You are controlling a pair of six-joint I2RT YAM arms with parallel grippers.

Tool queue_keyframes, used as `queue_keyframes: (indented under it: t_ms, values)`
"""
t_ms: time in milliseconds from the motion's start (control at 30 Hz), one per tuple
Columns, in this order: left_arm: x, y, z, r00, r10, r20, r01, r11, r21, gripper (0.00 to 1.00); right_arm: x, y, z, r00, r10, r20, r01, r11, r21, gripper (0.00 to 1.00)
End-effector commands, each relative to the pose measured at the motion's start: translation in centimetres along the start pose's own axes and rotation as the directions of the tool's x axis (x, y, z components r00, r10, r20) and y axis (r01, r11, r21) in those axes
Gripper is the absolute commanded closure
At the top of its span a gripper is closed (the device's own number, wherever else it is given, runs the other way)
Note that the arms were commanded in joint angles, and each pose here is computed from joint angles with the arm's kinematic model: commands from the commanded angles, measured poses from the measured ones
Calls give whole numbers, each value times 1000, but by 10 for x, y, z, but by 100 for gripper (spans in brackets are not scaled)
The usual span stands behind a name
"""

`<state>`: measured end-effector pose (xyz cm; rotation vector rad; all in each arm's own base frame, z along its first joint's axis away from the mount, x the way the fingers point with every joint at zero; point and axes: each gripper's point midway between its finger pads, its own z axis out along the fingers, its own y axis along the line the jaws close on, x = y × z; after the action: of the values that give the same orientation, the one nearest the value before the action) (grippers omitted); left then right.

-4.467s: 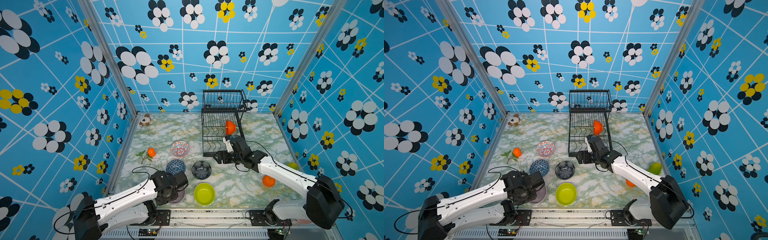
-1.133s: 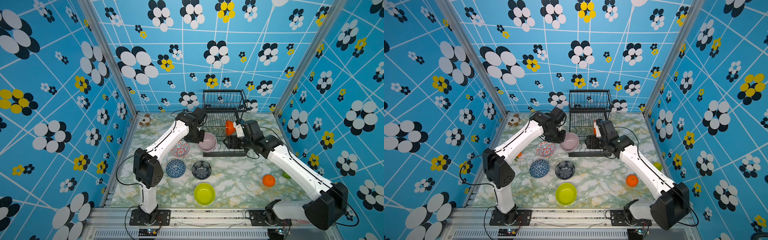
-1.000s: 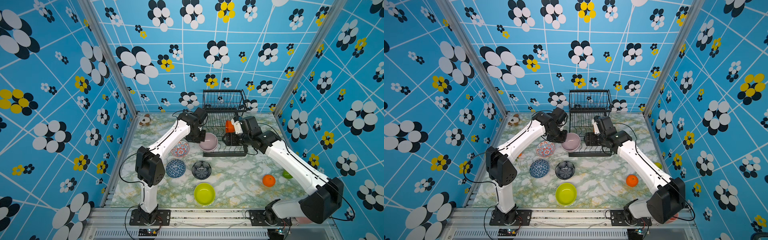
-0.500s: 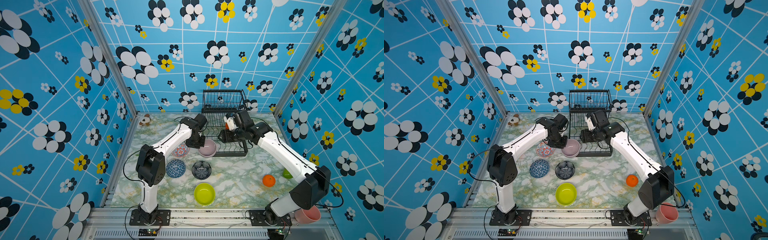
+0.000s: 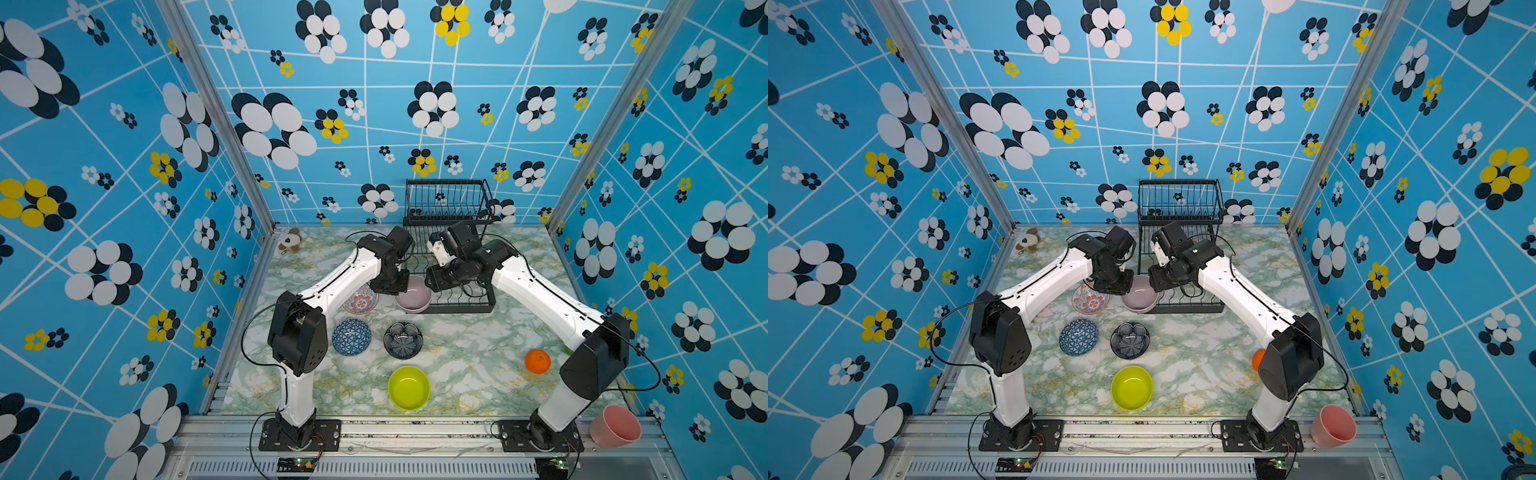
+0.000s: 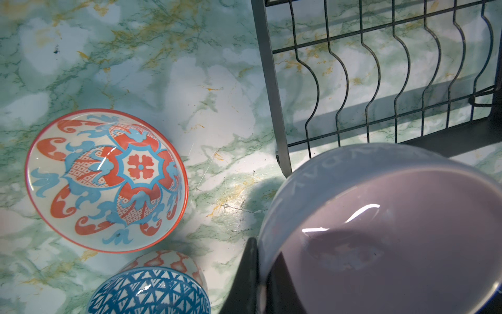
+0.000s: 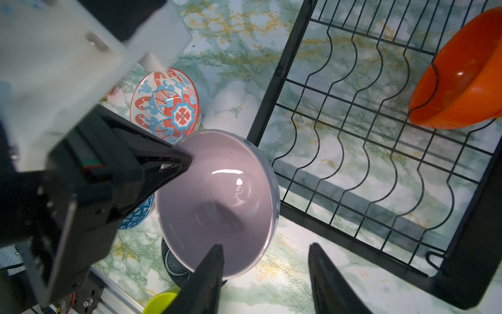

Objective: Load bowls into a dish rack
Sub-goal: Place the bowl in the dish rack.

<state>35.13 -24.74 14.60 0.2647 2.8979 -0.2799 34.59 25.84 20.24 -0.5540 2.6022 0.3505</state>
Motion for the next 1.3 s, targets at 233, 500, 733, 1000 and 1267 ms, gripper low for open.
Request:
queue_keyframes:
  t_ms: [233, 500, 733, 1000, 1267]
  values:
    - [-9, 1, -21, 997, -22, 72, 20, 1000, 19, 100, 8, 1, 20, 996, -34, -78, 38, 998, 51, 63]
    - [-8, -1, -21, 998, -18, 68, 16, 1000, 27, 100, 10, -3, 31, 992, -45, -115, 55, 995, 86, 70]
    - [-8, -1, -18, 998, -18, 63, 17, 1000, 23, 100, 4, -10, 36, 991, -59, -120, 75, 988, 132, 76]
    - [-8, -1, -18, 998, -17, 61, 15, 1000, 21, 100, 3, -12, 42, 989, -63, -133, 82, 986, 144, 79]
    - [-8, -1, -18, 998, -17, 65, 16, 1000, 19, 100, 6, -11, 46, 987, -67, -146, 88, 986, 144, 80]
